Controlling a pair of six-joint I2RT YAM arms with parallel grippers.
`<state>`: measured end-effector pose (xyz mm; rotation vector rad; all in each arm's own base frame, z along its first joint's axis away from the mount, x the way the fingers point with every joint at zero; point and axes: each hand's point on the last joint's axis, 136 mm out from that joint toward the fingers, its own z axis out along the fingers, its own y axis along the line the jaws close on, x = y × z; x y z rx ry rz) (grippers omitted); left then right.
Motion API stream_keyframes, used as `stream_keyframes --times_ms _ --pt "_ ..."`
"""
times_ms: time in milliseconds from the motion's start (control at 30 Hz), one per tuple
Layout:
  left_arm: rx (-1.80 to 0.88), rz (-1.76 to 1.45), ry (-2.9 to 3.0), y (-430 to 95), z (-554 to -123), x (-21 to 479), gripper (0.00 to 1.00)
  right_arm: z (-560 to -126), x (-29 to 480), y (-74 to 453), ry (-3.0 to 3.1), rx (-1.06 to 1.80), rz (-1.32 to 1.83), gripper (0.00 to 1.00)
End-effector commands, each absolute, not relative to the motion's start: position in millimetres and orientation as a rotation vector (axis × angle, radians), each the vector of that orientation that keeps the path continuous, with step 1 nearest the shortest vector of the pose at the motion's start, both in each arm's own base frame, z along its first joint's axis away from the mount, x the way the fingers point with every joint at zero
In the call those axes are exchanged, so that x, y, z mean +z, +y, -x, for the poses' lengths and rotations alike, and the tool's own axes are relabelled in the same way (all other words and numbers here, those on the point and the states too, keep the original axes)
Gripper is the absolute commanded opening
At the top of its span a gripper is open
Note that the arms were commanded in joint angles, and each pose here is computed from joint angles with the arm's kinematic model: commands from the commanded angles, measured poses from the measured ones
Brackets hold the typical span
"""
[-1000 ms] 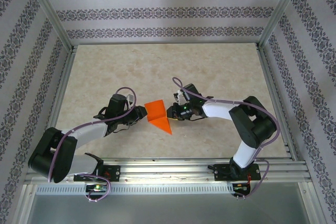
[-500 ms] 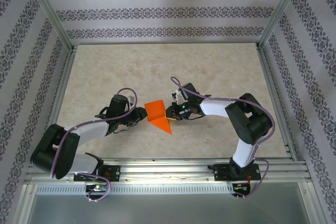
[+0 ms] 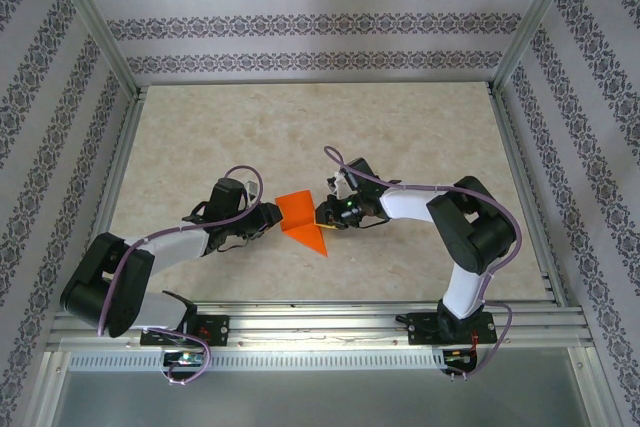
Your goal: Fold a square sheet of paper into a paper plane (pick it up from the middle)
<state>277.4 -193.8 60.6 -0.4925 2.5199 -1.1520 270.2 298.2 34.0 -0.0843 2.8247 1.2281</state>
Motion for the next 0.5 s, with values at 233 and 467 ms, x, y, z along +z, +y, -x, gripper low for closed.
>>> stream_keyframes --times_ms 233,467 --pt "-1.17 0.507 2.532 -196.0 -280.4 60.0 0.31 -269.7 31.9 302.5 2.825 1.276 0.108 0.19" --pt "-1.17 0.51 2.54 -195.8 -279.5 57.5 0.32 -269.6 31.3 302.3 2.822 1.277 0.108 0.1"
